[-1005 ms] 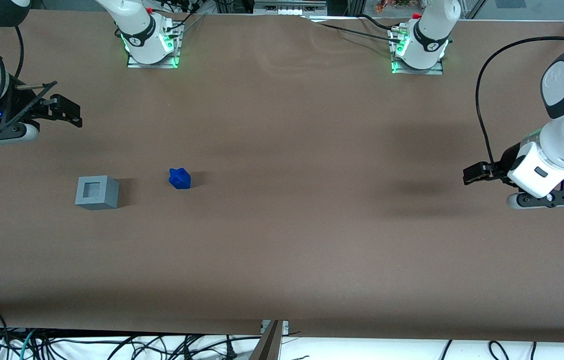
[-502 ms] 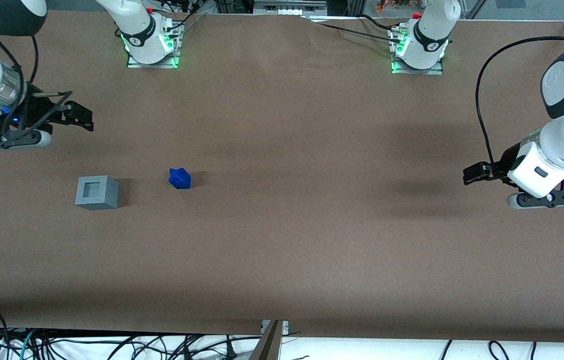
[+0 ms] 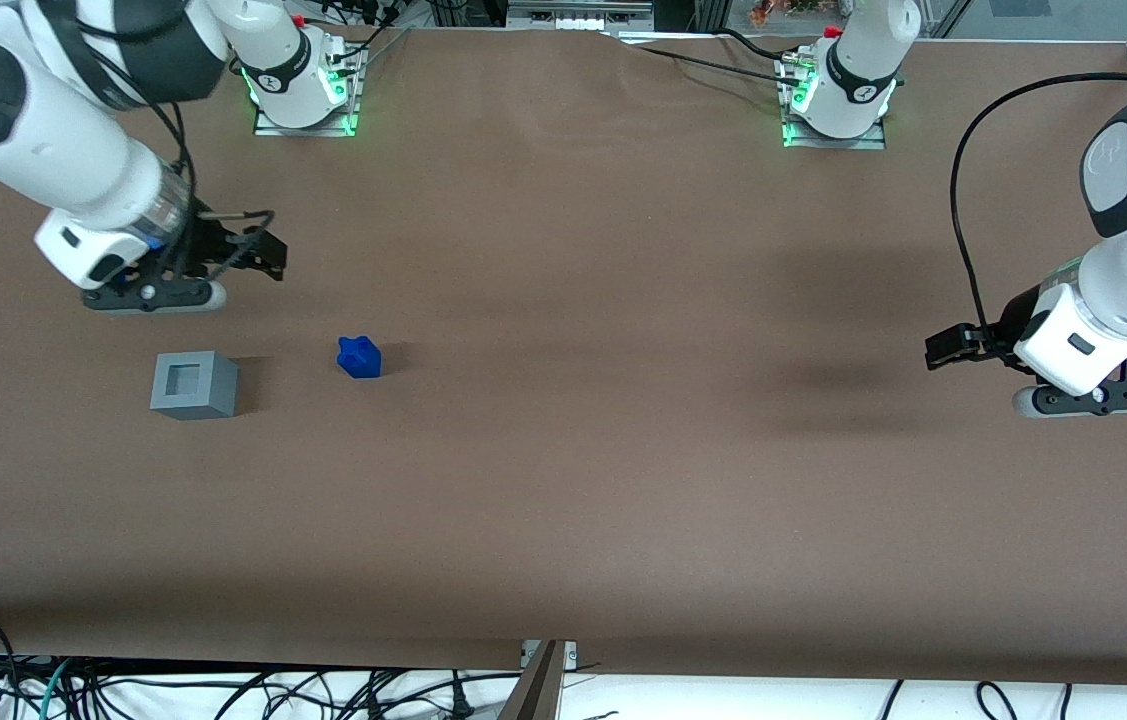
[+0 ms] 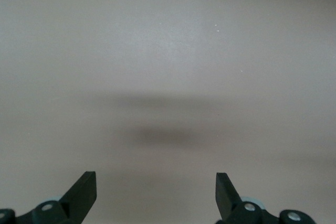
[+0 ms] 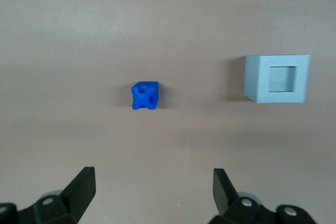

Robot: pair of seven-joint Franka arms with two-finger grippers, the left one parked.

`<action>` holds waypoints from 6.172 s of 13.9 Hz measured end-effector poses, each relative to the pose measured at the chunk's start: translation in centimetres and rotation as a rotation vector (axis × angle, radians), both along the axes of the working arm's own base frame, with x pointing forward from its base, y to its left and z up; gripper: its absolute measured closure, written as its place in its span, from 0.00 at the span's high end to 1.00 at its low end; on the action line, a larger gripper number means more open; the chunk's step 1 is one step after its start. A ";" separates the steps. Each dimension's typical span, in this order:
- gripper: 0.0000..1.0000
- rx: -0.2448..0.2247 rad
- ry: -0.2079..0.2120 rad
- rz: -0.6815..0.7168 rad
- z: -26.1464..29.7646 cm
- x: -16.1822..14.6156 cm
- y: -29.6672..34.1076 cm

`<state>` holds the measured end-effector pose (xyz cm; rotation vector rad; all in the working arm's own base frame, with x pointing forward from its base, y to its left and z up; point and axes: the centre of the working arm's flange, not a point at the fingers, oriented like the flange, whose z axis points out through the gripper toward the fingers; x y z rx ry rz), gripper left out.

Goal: Insert blue part into gray base with right arm
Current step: 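Move the open right gripper over the blue block and lower it, then close the right gripper on the blue block and lift it, then carry the blue block over the gray base's square hole, then lower the blue block into the gray base's hole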

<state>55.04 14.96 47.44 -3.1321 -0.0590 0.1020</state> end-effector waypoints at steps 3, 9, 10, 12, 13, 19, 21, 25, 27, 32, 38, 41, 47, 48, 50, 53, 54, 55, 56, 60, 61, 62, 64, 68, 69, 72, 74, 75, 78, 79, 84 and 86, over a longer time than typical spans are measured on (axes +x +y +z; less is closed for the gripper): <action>0.99 0.012 -0.030 -0.015 -5.9 -0.8 0.7; 0.99 0.057 -0.063 -0.058 -15.7 -1.1 1.2; 0.99 0.069 -0.071 -0.066 -17.0 -0.8 1.5; 0.99 0.092 -0.078 -0.066 -19.8 -0.6 2.4; 0.99 0.099 -0.075 -0.064 -21.1 -0.6 2.7; 0.99 0.092 -0.084 -0.035 -23.3 -0.4 2.9; 0.99 0.081 -0.087 -0.023 -23.9 -0.3 2.6; 0.95 0.076 -0.079 -0.023 -24.9 -0.2 2.3; 0.92 0.075 -0.077 -0.021 -25.0 -0.2 2.3; 0.78 0.074 -0.078 -0.018 -25.0 -0.2 2.3; 0.50 0.069 -0.082 -0.017 -25.0 -0.1 2.1; 0.50 0.038 -0.071 0.006 -23.9 1.0 0.1; 0.50 -0.042 -0.005 0.163 -14.9 5.4 -10.8; 0.50 -0.039 -0.004 0.179 -14.6 5.6 -13.0; 0.50 -0.034 0.006 0.209 -14.8 5.5 -16.4; 0.50 -0.041 0.012 0.234 -14.7 5.3 -19.8; 0.50 -0.042 0.017 0.240 -14.6 5.2 -20.6; 0.50 -0.043 0.019 0.242 -14.5 5.1 -21.2; 0.50 -0.041 0.019 0.235 -14.4 5.0 -21.8; 0.50 -0.016 0.013 0.205 -14.7 4.9 -22.4; 0.50 -0.016 0.008 0.203 -14.8 5.0 -22.4; 0.50 -0.018 -0.001 0.199 -15.0 5.2 -22.4; 0.50 -0.021 -0.009 0.187 -15.6 5.4 -22.5; 0.50 -0.026 -0.013 0.142 -16.5 5.6 -22.5; 0.50 -0.027 -0.013 0.136 -16.5 5.6 -22.5; 0.50 -0.029 -0.016 0.113 -16.6 5.6 -22.3; 0.50 -0.029 -0.017 0.108 -16.8 5.7 -22.2; 0.50 -0.029 -0.017 0.104 -16.9 5.7 -22.2; 0.50 -0.030 -0.020 0.088 -16.9 5.8 -22.1; 0.50 -0.031 -0.020 0.081 -16.9 5.8 -22.1; 0.50 -0.031 -0.023 0.077 -16.9 5.9 -21.8; 0.50 -0.031 -0.023 0.075 -16.9 5.9 -21.8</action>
